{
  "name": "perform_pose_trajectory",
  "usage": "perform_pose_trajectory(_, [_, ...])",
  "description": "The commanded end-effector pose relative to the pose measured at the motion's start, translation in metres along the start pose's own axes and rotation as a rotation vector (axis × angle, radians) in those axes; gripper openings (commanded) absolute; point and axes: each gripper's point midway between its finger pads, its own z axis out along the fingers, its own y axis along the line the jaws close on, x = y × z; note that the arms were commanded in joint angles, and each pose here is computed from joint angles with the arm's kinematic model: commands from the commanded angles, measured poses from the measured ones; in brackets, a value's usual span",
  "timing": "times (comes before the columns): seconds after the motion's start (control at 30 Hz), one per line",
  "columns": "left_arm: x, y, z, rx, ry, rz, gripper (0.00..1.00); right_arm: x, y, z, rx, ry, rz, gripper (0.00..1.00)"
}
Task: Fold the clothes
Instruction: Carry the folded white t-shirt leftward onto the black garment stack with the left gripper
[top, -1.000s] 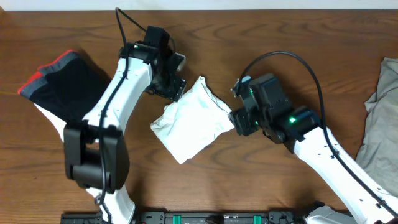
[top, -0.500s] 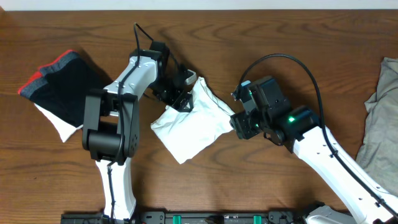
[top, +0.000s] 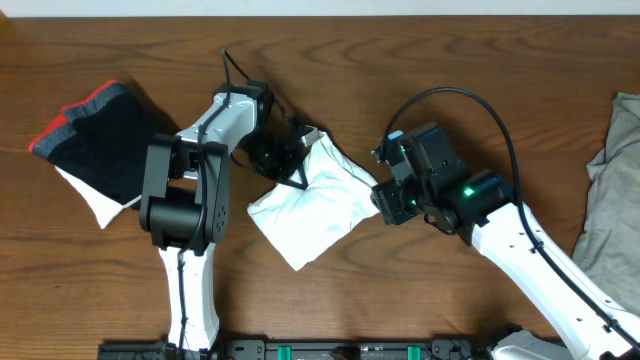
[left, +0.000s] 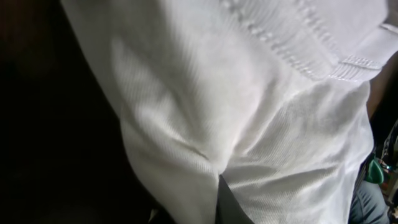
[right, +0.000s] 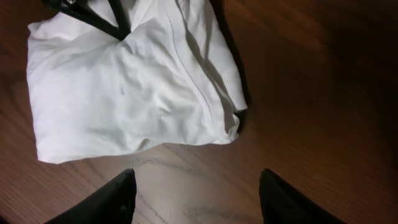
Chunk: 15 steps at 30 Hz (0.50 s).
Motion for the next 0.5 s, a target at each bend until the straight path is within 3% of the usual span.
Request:
perform_pose_trajectory(0.0, [0.002,0.008,0.003,0.001,-0.001,-0.016,0.06,0.003,0.002,0.001,-0.008,0.016,0.015,0.61])
perform_pose_trajectory(0.07, [-0.003,0.015,-0.006,-0.031,-0.018,-0.061,0.06,0.006,0.002,0.001,-0.007,0.028,0.016,0.61])
perform_pose_trajectory(0.2, [-0.001,0.061,-0.049,-0.319,-0.008,-0.276,0.06,0.009,0.001,0.001,-0.005,0.039,0.017,0.61])
perform_pose_trajectory(0.3, [-0.002,0.072,-0.088,-0.456,-0.039,-0.312,0.06,0.009,0.001,0.001,-0.005,0.039,0.017,0.61])
perform_pose_trajectory(0.47, [-0.018,0.059,-0.156,-0.542,-0.216,-0.303,0.06,0.009,0.001,0.001,-0.005,0.038,0.017,0.61])
